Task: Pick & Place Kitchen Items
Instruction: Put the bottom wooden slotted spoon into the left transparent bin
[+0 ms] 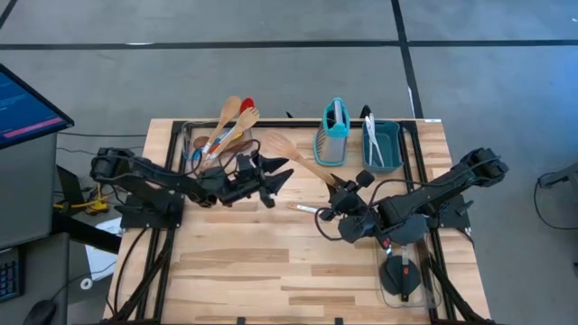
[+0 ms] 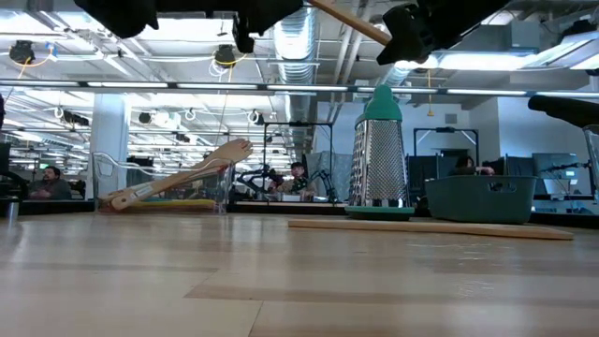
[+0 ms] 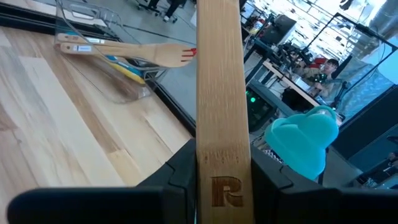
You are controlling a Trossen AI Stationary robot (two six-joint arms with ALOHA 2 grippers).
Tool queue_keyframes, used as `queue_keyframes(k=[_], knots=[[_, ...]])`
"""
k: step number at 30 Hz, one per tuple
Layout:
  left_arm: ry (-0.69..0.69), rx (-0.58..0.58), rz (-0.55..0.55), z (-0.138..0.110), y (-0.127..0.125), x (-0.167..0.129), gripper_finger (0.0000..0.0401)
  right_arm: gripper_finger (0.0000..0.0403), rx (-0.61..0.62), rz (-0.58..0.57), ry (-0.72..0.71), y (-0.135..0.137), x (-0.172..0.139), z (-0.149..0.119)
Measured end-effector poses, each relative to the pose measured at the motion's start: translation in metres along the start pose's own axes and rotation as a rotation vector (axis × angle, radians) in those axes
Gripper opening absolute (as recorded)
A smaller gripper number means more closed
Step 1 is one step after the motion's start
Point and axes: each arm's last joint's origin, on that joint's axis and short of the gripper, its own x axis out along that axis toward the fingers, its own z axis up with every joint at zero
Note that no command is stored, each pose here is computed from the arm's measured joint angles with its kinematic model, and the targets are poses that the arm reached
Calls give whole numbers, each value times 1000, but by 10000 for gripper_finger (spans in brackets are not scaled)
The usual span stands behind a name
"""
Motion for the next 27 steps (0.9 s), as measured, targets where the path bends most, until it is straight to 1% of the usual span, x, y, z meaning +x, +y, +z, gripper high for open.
queue_keyframes(k=[7, 12, 17, 22, 27], knots=[[6, -25, 47, -9, 13, 12, 212, 82, -3, 2, 1, 0, 0, 0], [-38, -31, 63, -3, 20, 15, 205, 82, -18, 8, 4, 0, 0, -1], [-48, -24, 81, -1, 29, 19, 190, 82, -26, 24, 8, 1, -1, -2], [-35, -20, 32, 0, 30, 20, 163, 82, -26, 23, 8, 1, -1, -2], [-34, -19, 29, 0, 29, 20, 115, 82, -25, 23, 8, 1, -1, -2]])
